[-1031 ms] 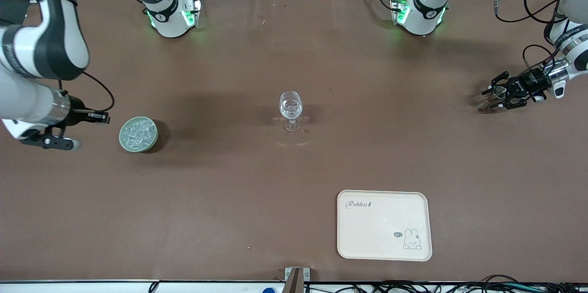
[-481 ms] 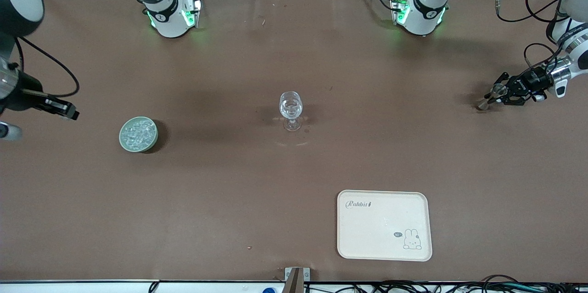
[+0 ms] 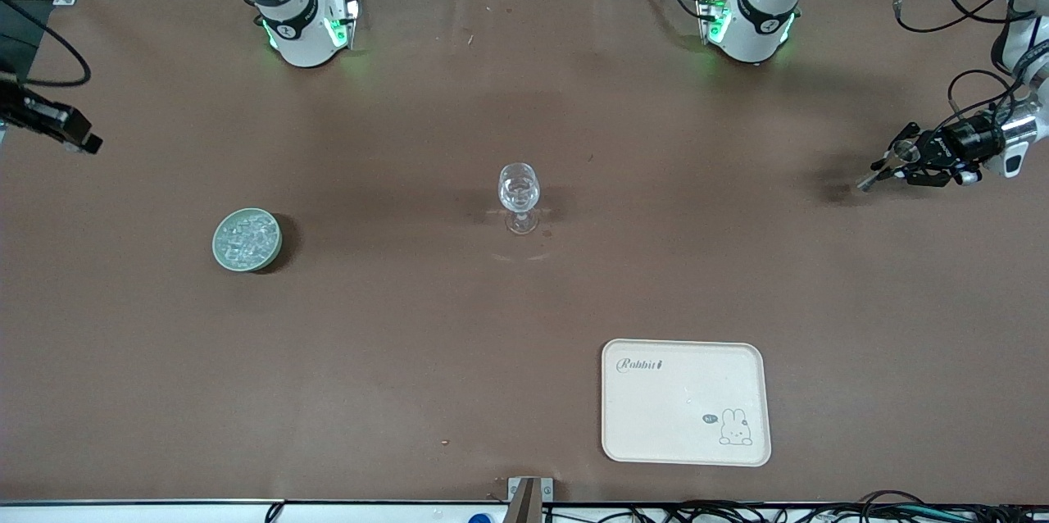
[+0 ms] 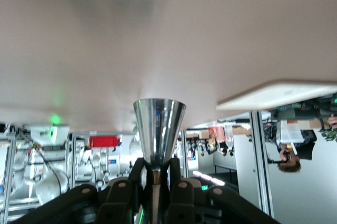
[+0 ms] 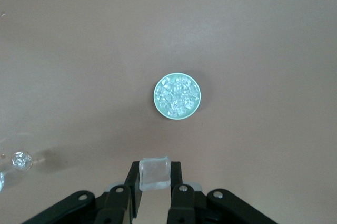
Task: Pour wine and add ice with both arms
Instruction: 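Carry the silver jigger with the left gripper over the wine glass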
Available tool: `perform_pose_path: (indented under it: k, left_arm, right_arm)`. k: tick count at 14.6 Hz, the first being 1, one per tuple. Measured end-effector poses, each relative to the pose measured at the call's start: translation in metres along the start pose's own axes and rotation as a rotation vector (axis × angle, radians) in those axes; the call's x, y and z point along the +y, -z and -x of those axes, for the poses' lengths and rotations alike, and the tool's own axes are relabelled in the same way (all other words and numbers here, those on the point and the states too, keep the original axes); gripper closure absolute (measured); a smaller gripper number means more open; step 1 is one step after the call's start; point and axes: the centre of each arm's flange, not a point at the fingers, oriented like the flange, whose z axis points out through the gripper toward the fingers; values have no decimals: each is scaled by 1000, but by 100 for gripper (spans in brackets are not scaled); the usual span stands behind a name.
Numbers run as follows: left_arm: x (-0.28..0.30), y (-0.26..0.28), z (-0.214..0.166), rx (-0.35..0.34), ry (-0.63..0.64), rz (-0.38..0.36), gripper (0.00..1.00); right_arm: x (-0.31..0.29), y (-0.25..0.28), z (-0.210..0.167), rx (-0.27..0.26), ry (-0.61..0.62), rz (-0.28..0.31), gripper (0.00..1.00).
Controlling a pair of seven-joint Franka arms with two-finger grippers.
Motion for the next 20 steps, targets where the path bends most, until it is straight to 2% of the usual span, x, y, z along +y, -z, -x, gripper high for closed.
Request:
perform_pose_path:
  k: [5,7,10,14,20]
  left_arm:
    - [62,-54,129,-33,47,-162,78]
    - [86,-95,183,-11,67,-235,78]
    - [105,-168,242,53,48,-294,78]
    - [100,-260,291,102,-31,-355,78]
    - [68,-373,317,180,-84,-389,78]
  right_arm:
    - [1,2,4,-6,18,-2,74]
    - [1,1,4,-9,26,-3,74]
    - [-3,1,5,-11,34,-14,74]
    - [-4,1,6,-12,37,-16,74]
    - [-5,1,6,-9,39,-17,74]
